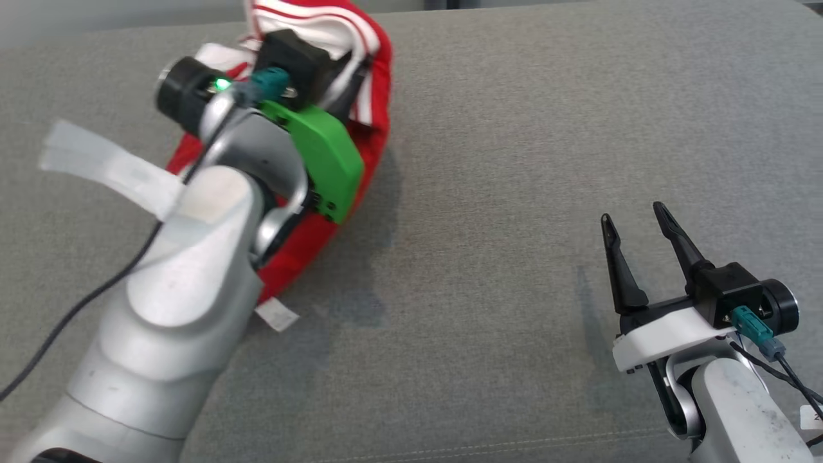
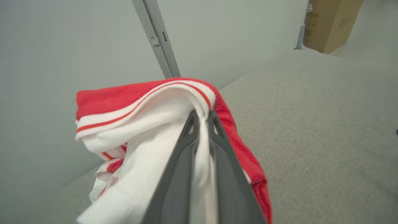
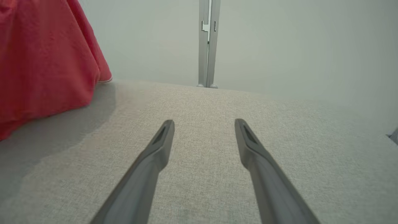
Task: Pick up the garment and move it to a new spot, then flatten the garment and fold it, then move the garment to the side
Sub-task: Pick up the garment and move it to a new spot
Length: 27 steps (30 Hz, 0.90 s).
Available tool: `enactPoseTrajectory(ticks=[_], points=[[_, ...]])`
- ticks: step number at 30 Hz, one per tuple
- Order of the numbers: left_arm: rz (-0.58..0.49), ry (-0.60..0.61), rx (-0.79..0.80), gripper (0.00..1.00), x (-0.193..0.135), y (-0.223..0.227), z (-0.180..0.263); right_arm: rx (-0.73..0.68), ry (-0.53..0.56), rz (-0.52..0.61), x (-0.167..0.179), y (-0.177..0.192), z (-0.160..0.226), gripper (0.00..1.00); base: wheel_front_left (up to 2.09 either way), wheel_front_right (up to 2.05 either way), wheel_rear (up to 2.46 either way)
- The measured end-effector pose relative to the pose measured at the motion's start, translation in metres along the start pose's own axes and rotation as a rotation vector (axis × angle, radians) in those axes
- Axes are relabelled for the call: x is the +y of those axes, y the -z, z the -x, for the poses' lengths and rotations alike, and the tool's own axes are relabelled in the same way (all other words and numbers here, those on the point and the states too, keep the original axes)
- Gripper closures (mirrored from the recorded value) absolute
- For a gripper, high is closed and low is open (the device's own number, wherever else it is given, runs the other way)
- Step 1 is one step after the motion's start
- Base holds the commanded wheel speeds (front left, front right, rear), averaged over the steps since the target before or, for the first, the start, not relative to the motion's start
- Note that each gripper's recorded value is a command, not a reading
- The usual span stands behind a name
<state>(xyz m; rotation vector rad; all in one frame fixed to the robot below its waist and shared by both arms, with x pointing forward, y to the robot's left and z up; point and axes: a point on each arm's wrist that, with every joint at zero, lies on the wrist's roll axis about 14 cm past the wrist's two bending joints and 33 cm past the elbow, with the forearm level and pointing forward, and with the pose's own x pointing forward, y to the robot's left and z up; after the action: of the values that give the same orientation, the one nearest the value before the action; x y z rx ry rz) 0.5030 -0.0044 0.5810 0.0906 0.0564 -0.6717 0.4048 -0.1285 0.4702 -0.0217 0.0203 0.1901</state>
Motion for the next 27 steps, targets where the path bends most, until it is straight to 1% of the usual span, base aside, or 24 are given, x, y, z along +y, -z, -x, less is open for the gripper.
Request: enactPoseTrajectory(ticks=[3,5,9,15,20,25,26,27], points=[[-0.002,0.135,-0.011,1.0,-0.055,-0.008,-0.011,-0.008,0.042,0.008,-0.012,-0.005,0.009,0.0,0.0,0.0,0.0],[-0.025,0.22,-0.006,1.0,-0.088,-0.009,-0.014,-0.006,0.07,0.008,-0.019,-0.005,0.018,0.0,0.0,0.0,0.0],[-0.04,0.354,0.016,1.0,-0.142,-0.004,-0.016,-0.017,0.126,-0.003,-0.03,-0.011,0.03,0.0,0.0,0.0,0.0],[-0.073,0.472,0.077,1.0,-0.182,0.02,-0.016,-0.029,0.207,-0.014,-0.048,-0.016,0.046,0.0,0.0,0.0,0.0],[-0.078,0.561,0.134,1.0,-0.213,0.047,-0.014,-0.018,0.252,-0.019,-0.057,-0.015,0.059,0.0,0.0,0.0,0.0],[-0.09,0.648,0.131,1.0,-0.241,0.054,-0.013,-0.005,0.316,-0.017,-0.073,-0.013,0.071,0.0,0.0,0.0,0.0],[-0.093,0.668,0.132,0.95,-0.247,0.055,-0.012,-0.003,0.335,-0.014,-0.078,-0.012,0.074,0.0,0.0,0.0,0.0],[-0.089,0.679,0.127,0.62,-0.251,0.056,-0.013,0.001,0.349,-0.012,-0.082,-0.012,0.077,0.0,0.0,0.0,0.0]])
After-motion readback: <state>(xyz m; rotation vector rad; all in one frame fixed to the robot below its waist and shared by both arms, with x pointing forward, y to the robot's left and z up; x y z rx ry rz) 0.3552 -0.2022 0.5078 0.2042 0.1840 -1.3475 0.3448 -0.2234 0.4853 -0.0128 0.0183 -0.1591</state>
